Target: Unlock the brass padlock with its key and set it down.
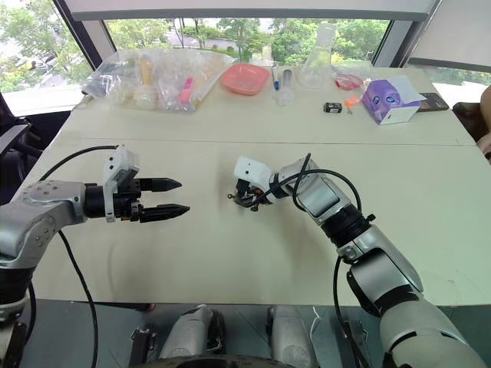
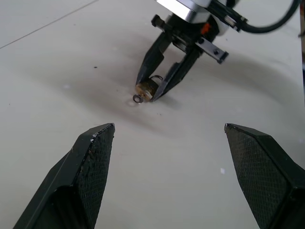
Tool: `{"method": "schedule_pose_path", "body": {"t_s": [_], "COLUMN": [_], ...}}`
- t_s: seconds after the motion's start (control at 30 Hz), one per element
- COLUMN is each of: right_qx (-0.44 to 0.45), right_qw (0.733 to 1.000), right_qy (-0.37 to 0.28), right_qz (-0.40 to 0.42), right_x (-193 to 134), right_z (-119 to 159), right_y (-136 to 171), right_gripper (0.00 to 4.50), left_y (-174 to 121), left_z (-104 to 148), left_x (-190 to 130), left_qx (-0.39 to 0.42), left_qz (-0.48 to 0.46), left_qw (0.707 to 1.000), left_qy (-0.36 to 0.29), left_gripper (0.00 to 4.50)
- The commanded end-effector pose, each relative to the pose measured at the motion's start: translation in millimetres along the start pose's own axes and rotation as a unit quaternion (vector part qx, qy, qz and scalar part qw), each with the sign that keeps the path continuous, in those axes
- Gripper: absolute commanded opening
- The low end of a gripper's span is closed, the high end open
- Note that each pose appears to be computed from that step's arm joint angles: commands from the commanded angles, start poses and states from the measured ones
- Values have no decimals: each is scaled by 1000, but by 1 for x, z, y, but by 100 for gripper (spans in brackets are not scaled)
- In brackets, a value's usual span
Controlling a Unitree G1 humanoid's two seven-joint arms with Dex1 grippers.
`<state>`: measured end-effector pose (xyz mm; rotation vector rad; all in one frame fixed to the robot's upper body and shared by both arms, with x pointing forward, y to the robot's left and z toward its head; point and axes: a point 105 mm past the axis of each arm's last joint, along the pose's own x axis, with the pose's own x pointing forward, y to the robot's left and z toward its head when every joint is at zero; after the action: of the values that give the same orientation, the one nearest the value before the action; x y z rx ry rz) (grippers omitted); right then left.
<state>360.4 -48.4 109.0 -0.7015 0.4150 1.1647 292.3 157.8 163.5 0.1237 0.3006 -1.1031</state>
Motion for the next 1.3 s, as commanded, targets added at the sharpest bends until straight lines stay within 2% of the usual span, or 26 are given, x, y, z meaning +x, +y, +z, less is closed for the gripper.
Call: {"method": "schedule_pose_path", "body": {"t_s": [0.03, 0.1, 0.2, 0.4, 0.5, 0.63, 1.0, 1.1, 1.3], "right_qx": [-113, -189, -232, -255, -255, -258, -256, -255, -254], "right_qw": [990, 972, 950, 937, 935, 933, 933, 934, 935], "right_qy": [-48, -82, -127, -134, -138, -137, -141, -140, -139], "right_qz": [-69, -117, -167, -196, -205, -211, -209, -207, -204], "right_x": [-20, -37, -61, -74, -76, -76, -76, -75, -73], "right_z": [26, 49, 75, 88, 92, 95, 97, 97, 97], "right_y": [-11, -13, -14, -8, -7, -6, -2, -2, -1], "right_gripper": [66, 66, 66, 66, 66, 66, 66, 66, 66], "left_y": [11, 19, 25, 30, 33, 30, 29, 28, 26], "left_z": [20, 33, 49, 58, 63, 66, 68, 69, 67], "left_x": [4, 8, 18, 40, 50, 55, 58, 56, 58], "left_qx": [-19, -47, -69, -70, -68, -63, -53, -52, -27], "left_qz": [1, -7, -29, -68, -77, -92, -98, -101, -98], "left_qw": [998, 993, 986, 983, 982, 981, 981, 980, 984], "left_qy": [-63, -110, -148, -153, -156, -156, -159, -162, -149], "left_gripper": [385, 385, 385, 385, 296, 97, 97, 12, 3]}}
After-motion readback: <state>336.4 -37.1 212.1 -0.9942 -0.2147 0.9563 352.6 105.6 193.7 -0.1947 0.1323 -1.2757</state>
